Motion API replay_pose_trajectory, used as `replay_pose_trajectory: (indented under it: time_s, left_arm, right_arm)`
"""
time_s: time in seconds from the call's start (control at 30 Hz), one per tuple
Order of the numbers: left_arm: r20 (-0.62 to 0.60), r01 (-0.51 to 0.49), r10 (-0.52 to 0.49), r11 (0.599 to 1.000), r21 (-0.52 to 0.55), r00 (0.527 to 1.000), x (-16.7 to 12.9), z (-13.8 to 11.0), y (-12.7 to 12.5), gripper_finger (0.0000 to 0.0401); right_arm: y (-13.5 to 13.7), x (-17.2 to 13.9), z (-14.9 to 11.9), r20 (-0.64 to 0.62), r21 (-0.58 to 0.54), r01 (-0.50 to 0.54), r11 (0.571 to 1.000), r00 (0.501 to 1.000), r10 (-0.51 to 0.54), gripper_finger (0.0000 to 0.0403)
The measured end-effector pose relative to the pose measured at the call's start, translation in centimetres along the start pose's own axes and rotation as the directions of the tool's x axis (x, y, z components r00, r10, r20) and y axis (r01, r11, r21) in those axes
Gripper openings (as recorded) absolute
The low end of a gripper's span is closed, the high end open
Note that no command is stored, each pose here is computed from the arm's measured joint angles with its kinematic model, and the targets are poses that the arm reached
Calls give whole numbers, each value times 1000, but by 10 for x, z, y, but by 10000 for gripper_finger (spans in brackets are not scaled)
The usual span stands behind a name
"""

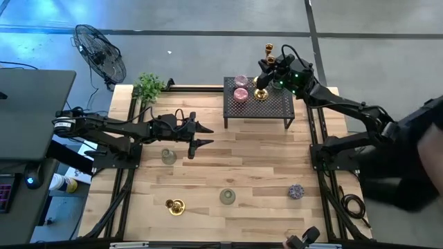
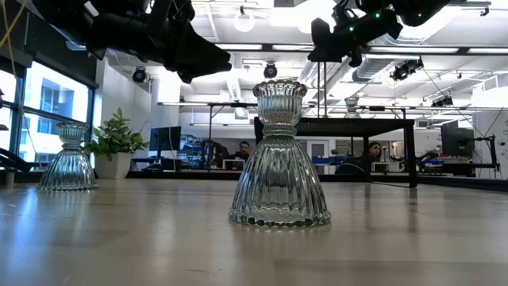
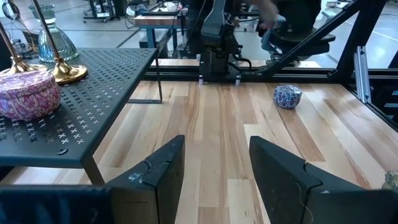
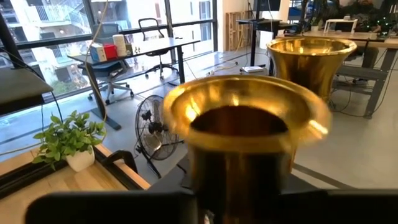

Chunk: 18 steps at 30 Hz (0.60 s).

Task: Pick & Place candle stick holders
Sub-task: Put the top gold candle holder on the shelf aligned with the other gold candle holder

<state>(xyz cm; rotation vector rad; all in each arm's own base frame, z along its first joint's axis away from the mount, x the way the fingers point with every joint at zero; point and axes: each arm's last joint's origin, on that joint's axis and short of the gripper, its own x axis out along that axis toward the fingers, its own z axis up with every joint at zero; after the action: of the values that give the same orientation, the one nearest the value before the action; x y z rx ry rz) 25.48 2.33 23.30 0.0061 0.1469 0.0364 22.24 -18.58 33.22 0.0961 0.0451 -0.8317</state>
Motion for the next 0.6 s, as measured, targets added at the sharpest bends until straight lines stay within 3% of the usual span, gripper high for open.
replay_pose_trajectory:
  time_s: [0.37,0.6]
  left_arm:
    - [0,0,0,1000,0,1000,0,0,0,174]
    - [1,0,0,1000,0,1000,0,0,0,174]
  right_arm:
    - [0,-2,1,4,28,0,1000,1000,0,184]
    - [1,-19,17,69,35,-16,999,998,14,224]
